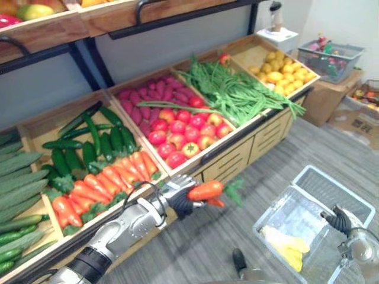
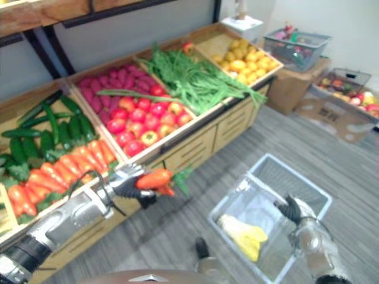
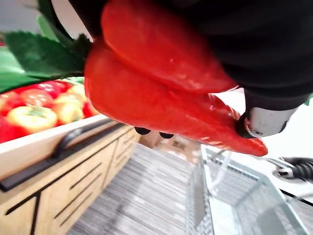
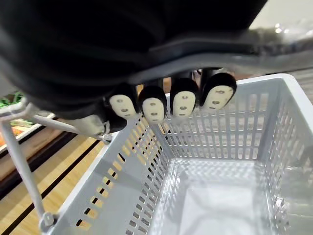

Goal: Pick vegetable in the basket

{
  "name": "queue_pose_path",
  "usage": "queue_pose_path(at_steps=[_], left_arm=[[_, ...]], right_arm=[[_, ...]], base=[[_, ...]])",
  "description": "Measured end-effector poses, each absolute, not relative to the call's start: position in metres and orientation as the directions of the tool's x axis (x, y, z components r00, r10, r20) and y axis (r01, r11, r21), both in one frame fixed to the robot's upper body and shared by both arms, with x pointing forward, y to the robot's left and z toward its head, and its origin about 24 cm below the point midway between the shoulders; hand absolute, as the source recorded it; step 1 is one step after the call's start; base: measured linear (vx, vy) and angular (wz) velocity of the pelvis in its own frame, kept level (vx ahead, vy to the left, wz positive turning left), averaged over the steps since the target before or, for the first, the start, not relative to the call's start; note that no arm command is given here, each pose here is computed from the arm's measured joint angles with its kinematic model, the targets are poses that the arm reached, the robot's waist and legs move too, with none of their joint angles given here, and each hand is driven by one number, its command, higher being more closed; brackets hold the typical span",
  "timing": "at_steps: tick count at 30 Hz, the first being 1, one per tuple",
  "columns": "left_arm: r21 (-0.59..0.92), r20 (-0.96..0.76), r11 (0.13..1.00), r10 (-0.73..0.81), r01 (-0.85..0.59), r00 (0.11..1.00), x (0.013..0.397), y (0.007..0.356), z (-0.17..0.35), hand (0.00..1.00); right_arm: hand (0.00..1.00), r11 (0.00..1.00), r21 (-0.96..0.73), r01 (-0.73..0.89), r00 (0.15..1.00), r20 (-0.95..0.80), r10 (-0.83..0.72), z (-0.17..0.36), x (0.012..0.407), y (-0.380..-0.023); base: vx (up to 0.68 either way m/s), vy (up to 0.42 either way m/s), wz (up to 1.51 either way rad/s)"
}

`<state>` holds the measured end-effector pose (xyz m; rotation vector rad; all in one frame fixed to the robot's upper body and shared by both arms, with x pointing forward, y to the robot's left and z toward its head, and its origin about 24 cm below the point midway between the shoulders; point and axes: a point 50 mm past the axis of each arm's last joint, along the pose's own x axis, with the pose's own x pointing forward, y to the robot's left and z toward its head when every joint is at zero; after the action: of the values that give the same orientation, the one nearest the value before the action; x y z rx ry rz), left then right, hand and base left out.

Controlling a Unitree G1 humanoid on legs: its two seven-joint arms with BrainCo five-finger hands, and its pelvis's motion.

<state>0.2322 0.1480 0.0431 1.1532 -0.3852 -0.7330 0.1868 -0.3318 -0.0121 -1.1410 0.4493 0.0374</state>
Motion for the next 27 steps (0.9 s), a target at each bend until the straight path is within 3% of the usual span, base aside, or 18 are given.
queue_pose_path(at_steps=[11,27], left_arm=[[0.879,-0.085,0.190,-0.840,0.438,0.536,0.224,0.100,0.044,1.00],[0.840,0.037,0.188,-0.956,0.509,0.291,0.197,0.040,0.066,1.00]], right_arm=[[1.00,0.247,-0.904,-0.349,0.934,-0.314,0.172,0.014,0.233,-0.271],[1.00,0.098,-0.949,-0.301,0.766,-0.179,0.618,0.071,0.271,-0.165]], base=[[-0.03,-0.029,-0.41],[-0.07,-0.031,-0.28]])
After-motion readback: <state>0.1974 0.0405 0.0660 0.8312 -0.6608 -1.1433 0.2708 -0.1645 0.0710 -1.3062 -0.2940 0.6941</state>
